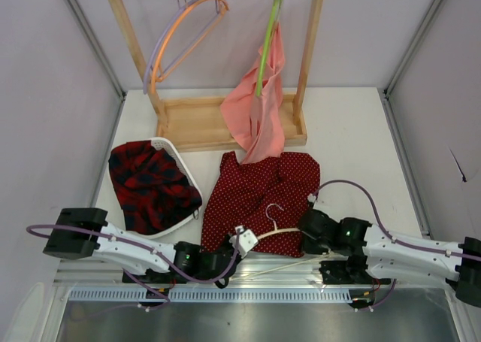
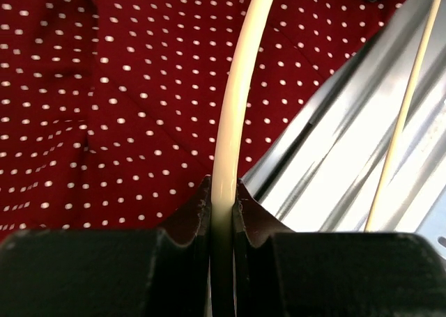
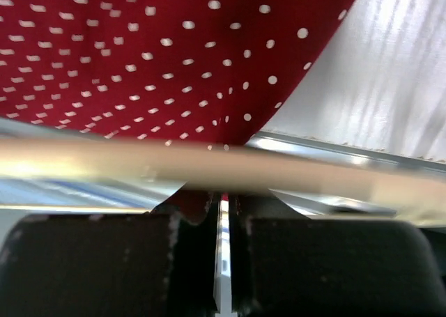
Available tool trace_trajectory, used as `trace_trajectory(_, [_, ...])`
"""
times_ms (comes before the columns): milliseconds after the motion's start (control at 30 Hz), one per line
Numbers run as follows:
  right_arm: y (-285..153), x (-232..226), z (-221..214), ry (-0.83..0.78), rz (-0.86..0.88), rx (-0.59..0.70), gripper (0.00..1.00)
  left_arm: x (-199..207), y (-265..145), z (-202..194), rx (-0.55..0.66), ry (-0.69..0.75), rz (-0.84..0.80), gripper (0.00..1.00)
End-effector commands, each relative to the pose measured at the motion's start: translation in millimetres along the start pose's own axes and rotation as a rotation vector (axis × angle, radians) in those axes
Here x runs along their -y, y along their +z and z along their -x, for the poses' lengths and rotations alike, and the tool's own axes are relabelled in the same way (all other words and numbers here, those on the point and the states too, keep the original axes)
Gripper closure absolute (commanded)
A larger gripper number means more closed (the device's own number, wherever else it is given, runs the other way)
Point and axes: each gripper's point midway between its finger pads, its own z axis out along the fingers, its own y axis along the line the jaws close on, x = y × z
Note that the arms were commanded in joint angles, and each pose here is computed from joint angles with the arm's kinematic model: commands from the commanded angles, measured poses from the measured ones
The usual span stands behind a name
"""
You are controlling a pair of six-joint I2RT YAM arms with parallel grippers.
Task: Place the skirt on the hanger
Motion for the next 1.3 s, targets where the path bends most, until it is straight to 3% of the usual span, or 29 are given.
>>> trace_trajectory(0, [-20, -32, 25, 0.037, 0.093, 0.086, 1.0, -3, -3, 38, 0.121, -0.131, 0.058, 1.0])
trace_trajectory(367, [-107, -76, 77, 0.178, 0.316, 0.235, 1.0, -20, -5, 38, 0.164, -0.133, 0.131, 1.0])
trace_trajectory(500, [-117, -82, 84, 0.175, 0.348, 0.244, 1.0, -19, -4, 39, 0.17, -0.125, 0.129, 1.0])
trace_trajectory(700, [-137, -94, 74, 0.123, 0.408, 0.173, 1.0, -50, 1, 22, 0.11, -0.213, 0.287, 1.0])
trace_trajectory(967, [-202, -81, 98, 0.177, 0.427, 0.274, 1.0, -60, 3, 19, 0.116, -0.205, 0.316, 1.0])
trace_trajectory(1167, [-199, -57, 76, 0.187, 0.32, 0.169, 1.0, -79, 6, 13, 0.079, -0.169, 0.422, 1.0])
trace_trajectory(1267, [-212, -45, 73, 0.248, 0.326, 0.184, 1.0, -93, 4, 11, 0.072, -0.173, 0.469, 1.0])
